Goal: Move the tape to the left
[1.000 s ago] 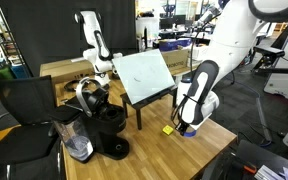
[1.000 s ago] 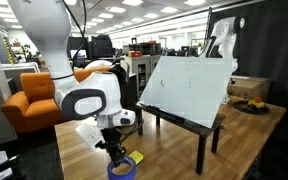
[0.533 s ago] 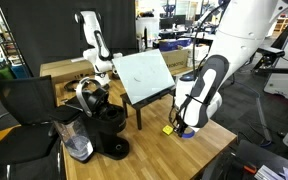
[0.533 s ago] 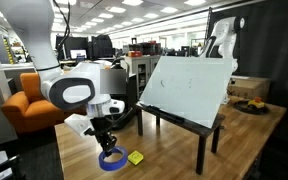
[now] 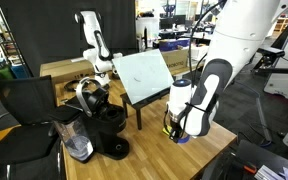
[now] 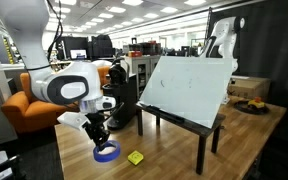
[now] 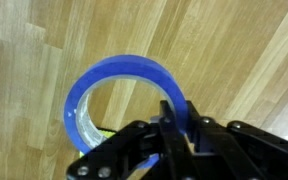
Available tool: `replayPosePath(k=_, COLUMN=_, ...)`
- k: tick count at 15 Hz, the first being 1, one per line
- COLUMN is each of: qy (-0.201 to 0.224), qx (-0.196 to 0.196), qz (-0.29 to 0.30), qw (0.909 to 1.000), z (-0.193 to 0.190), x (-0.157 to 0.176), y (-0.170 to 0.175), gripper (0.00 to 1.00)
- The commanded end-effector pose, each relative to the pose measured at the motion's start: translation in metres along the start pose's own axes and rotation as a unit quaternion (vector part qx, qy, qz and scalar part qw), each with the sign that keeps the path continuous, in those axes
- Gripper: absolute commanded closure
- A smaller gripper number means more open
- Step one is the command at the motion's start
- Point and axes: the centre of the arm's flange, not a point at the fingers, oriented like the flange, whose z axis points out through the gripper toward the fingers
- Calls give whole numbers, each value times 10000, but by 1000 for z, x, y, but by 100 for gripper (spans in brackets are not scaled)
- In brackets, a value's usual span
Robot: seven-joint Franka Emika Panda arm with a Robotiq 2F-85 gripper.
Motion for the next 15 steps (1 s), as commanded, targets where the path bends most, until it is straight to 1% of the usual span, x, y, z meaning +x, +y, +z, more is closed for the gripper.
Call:
replayPosePath(k=1, qy=72, qx=-57, qz=-333, qw=9994, z=-5, x=-2, y=-20, gripper=96)
replayPosePath(k=8, qy=-10, qx=-69, qz=-1017, qw=9948, z=4, x=3, y=-60, gripper=96)
replayPosePath(k=15, qy=-240, qx=-143, qz=-1620, qw=9864, z=20, x=-1, y=-93, gripper=96)
